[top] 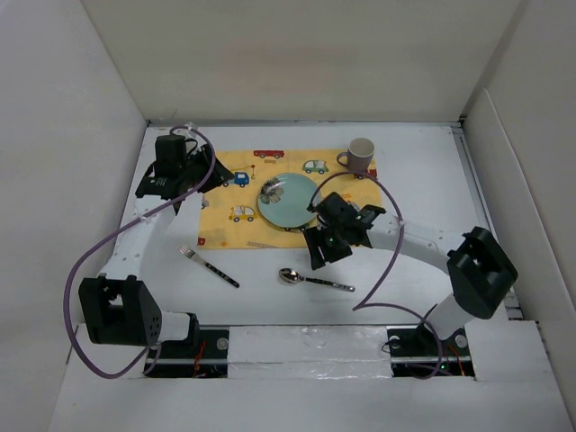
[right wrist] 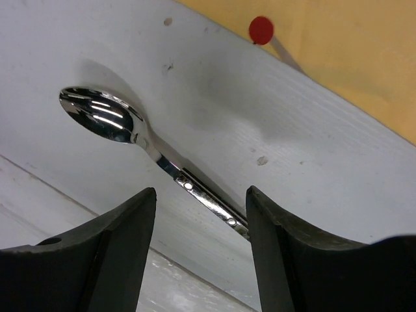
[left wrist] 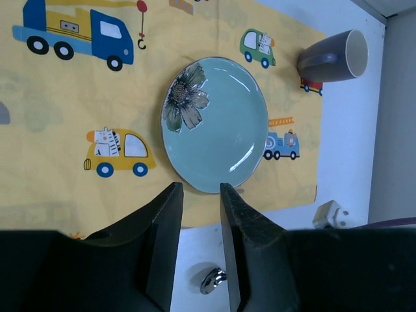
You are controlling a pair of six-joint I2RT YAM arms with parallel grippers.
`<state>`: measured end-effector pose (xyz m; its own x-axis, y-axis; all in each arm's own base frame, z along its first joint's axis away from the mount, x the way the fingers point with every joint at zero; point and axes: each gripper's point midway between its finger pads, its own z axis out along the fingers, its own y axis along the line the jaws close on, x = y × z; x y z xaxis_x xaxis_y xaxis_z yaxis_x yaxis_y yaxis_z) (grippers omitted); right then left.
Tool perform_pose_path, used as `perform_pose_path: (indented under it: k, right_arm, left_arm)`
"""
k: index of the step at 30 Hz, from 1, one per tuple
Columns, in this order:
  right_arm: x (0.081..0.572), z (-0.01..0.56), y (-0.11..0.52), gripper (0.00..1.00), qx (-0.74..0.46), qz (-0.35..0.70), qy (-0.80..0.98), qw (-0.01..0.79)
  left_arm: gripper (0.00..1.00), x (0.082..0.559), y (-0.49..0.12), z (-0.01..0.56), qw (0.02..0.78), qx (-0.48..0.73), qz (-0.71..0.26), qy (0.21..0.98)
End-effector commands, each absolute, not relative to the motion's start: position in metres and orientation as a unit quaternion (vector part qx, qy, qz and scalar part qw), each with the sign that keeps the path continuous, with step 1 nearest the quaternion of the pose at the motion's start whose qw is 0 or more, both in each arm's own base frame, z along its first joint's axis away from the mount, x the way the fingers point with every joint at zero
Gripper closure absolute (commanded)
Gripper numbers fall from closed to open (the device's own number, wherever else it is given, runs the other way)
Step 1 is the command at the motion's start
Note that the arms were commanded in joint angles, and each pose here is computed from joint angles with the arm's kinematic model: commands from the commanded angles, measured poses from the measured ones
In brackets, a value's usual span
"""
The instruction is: Set the dinner table for one person
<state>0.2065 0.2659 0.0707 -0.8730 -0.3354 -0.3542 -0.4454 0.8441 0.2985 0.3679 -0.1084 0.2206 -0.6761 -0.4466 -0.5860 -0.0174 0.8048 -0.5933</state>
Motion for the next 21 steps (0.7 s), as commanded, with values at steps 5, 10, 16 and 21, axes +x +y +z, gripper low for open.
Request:
perform_pose_path:
  k: [5,10,16,21]
  right_arm:
    - [0.177,0.048,0.271,0.37,-0.251,0.161,0.952,0.074]
    - [0.169,0.022,0.259,0.4,-0.217,0.114,0.969,0.031]
    - [0.168,0.013,0.259,0.71,-0.195,0.076,0.976,0.055]
    - [0.17,0.029,0.277,1.0,-0.204,0.12,0.969,0.077]
  left_arm:
    - [0.73,0.362,-0.103,0.251,0.416,-0.14,-0.278,0.855]
    - [0.73,0.356,-0.102,0.246,0.414,-0.148,-0.278,0.854]
    - [0.73,0.353,-0.102,0.239,0.411,-0.153,-0.281,0.853]
    - [0.73,0.355,-0.099,0.236,0.413,-0.16,-0.274,0.854]
